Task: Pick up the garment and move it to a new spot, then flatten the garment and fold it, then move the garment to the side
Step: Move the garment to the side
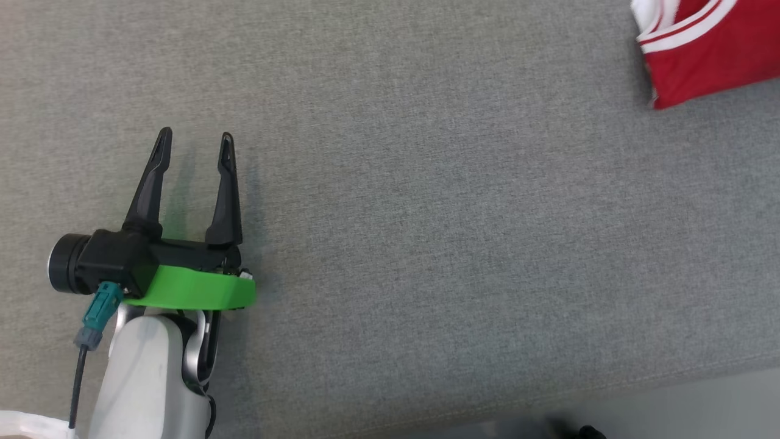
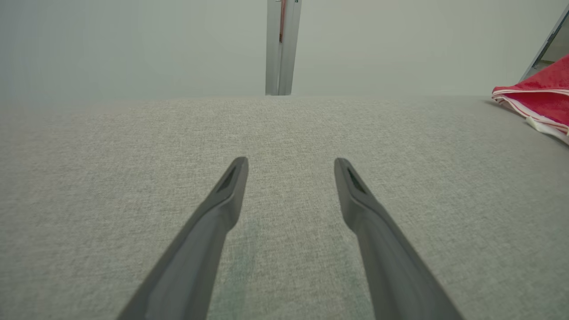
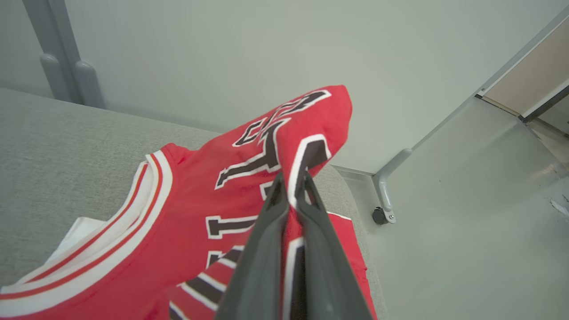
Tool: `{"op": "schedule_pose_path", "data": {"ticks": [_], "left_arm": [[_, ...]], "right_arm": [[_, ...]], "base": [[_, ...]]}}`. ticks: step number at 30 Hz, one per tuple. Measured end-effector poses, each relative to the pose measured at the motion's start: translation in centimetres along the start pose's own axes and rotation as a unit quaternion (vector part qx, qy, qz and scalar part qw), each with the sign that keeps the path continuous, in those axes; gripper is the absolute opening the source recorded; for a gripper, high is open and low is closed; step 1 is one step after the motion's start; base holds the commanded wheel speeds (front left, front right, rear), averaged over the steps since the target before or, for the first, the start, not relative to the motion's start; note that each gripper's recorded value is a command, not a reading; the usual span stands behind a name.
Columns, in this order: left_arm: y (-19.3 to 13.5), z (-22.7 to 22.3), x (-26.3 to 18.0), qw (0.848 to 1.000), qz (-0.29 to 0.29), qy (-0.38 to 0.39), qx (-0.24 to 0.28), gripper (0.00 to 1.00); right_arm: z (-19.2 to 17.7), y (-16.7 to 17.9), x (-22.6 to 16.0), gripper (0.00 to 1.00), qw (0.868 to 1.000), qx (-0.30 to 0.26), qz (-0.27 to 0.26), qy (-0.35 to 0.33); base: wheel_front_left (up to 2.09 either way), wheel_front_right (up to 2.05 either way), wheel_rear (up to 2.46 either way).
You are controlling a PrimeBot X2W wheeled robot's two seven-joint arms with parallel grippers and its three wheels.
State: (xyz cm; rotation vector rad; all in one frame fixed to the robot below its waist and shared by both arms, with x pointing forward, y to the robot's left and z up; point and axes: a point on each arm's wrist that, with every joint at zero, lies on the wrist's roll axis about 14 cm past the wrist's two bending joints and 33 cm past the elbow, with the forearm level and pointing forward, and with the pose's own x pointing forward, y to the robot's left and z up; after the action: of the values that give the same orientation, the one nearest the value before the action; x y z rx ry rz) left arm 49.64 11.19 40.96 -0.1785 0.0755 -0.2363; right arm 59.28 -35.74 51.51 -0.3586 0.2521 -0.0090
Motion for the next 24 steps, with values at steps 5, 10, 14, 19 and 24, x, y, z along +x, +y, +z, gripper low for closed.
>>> {"op": "schedule_pose_path", "data": {"ticks": [5,10,14,19,24], "left_arm": [[-1.4,-1.8,1.0,1.0,-0.026,0.012,-0.008,1.0],[-2.0,-3.0,1.5,0.999,-0.04,0.019,-0.013,1.0],[-2.0,-3.9,1.7,0.999,-0.044,0.025,-0.014,1.0],[-1.7,-4.4,2.0,0.999,-0.044,0.029,-0.013,1.0],[-1.4,-3.7,1.8,0.999,-0.035,0.025,-0.013,1.0]], "right_arm": [[-1.2,-5.7,-1.1,0.0,0.997,-0.016,-0.057,0.047],[-2.6,-9.4,-1.8,0.0,0.99,-0.054,-0.094,0.092],[-3.8,-10.9,-1.5,0.0,0.985,-0.066,-0.114,0.113],[-6.8,-11.2,-1.1,1.0,0.976,-0.092,-0.126,0.155],[-3.7,-10.8,0.0,1.0,0.981,-0.116,-0.127,0.085]], "base": [[0.0,0.0,0.0],[0.0,0.0,0.0],[0.0,0.0,0.0],[0.0,0.0,0.0],[0.0,0.0,0.0]]}}
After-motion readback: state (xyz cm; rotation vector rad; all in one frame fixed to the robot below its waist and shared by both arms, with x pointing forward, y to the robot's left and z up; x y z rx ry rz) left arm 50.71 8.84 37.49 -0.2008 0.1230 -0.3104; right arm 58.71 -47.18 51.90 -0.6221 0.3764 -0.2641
